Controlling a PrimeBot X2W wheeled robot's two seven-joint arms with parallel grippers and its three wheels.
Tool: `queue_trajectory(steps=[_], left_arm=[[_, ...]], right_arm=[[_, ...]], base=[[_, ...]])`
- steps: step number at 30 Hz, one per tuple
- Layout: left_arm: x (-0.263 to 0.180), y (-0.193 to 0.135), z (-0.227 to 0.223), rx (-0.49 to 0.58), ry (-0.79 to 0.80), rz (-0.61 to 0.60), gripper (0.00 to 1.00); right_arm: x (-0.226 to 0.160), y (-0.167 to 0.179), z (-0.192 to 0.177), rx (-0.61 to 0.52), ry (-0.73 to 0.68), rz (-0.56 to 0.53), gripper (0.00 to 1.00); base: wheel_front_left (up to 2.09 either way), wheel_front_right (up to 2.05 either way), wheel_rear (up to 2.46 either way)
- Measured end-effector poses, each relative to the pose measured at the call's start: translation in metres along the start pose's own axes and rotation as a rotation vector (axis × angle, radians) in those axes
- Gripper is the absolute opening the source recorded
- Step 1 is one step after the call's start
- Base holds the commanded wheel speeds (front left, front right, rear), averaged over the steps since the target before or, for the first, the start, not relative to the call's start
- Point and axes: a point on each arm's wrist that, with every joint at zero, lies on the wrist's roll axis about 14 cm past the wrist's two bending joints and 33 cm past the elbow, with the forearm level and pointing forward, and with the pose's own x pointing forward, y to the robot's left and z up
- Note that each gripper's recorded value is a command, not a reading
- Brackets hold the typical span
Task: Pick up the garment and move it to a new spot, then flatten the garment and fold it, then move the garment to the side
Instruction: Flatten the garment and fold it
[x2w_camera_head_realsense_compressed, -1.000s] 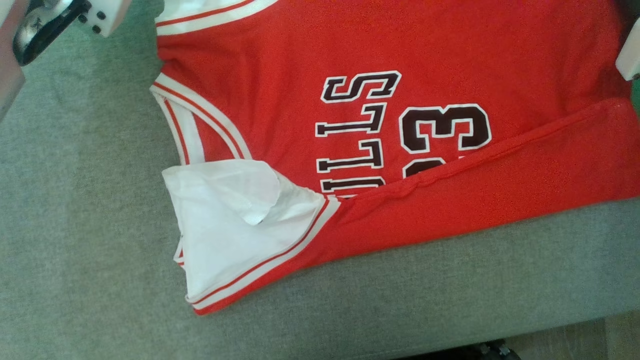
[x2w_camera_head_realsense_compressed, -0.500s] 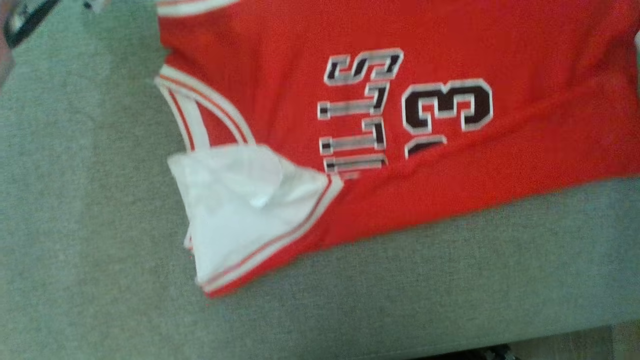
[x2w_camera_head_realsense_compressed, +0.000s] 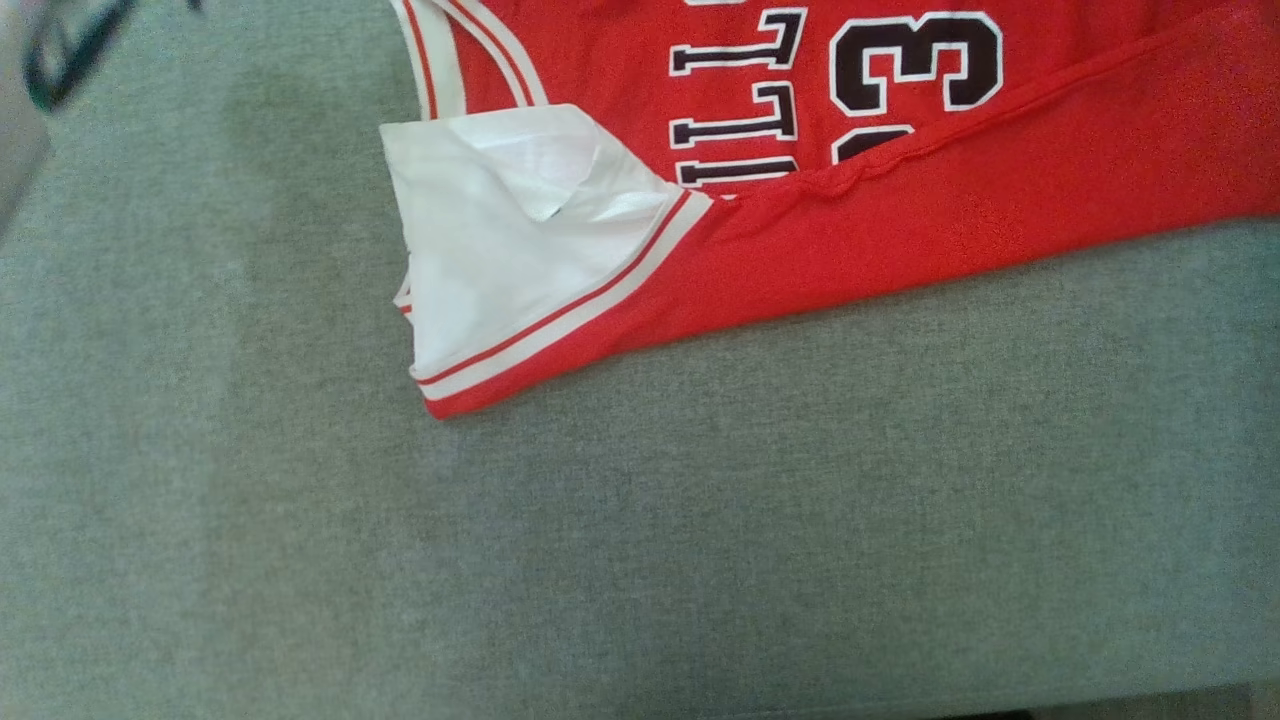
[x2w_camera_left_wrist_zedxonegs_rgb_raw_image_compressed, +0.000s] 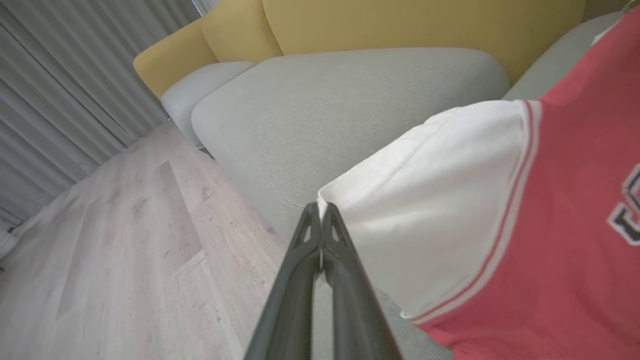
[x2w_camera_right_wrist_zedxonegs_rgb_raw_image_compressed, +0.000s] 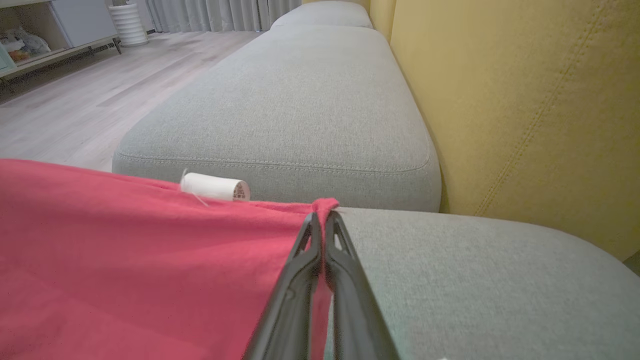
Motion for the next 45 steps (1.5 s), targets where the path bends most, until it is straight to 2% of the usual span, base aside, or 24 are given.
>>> queue_trajectory(steps=[9,14,20,21,22,23,24,25,30,35,40,45], left_arm=[[-0.048,-0.052,-0.011,-0.049,-0.045,-0.05,0.0],[-0.084,-0.083,-0.02,-0.089,-0.011,-0.056,0.0],[-0.107,-0.1,-0.024,-0.141,0.002,-0.029,0.0],[-0.11,-0.104,-0.026,-0.154,0.007,-0.025,0.0],[-0.112,-0.107,-0.027,-0.165,0.004,-0.02,0.13],[-0.114,-0.109,-0.028,-0.175,-0.003,-0.014,0.43],[-0.116,-0.11,-0.03,-0.189,-0.004,-0.007,0.96],[-0.118,-0.112,-0.032,-0.202,0.0,-0.001,1.0],[-0.128,-0.125,-0.037,-0.293,-0.013,0.051,1.0],[-0.143,-0.126,-0.039,-0.411,-0.048,0.193,1.0],[-0.156,-0.12,-0.03,-0.445,-0.084,0.364,1.0],[-0.179,-0.121,-0.018,-0.453,-0.139,0.49,1.0]], right_arm=[[-0.025,-0.008,-0.024,0.015,0.012,-0.018,0.0],[-0.036,-0.009,-0.037,0.035,0.029,-0.031,0.0],[-0.04,-0.005,-0.048,0.048,0.036,-0.03,0.0],[-0.041,-0.003,-0.05,0.051,0.038,-0.028,0.03],[-0.043,-0.002,-0.054,0.057,0.044,-0.028,0.31],[-0.045,0.0,-0.058,0.058,0.054,-0.026,0.81],[-0.048,0.0,-0.064,0.056,0.067,-0.026,1.0],[-0.052,0.0,-0.069,0.053,0.079,-0.027,1.0],[-0.075,-0.008,-0.076,0.061,0.076,-0.063,1.0],[-0.101,0.0,-0.075,0.162,0.02,-0.098,1.0],[-0.118,0.009,-0.077,0.243,-0.012,-0.136,1.0],[-0.109,0.014,-0.07,0.298,-0.013,-0.155,1.0]], base=[[0.0,0.0,0.0],[0.0,0.0,0.0],[0.0,0.0,0.0],[0.0,0.0,0.0],[0.0,0.0,0.0],[0.0,0.0,0.0],[0.0,0.0,0.0],[0.0,0.0,0.0],[0.0,0.0,0.0],[0.0,0.0,0.0],[0.0,0.0,0.0],[0.0,0.0,0.0]])
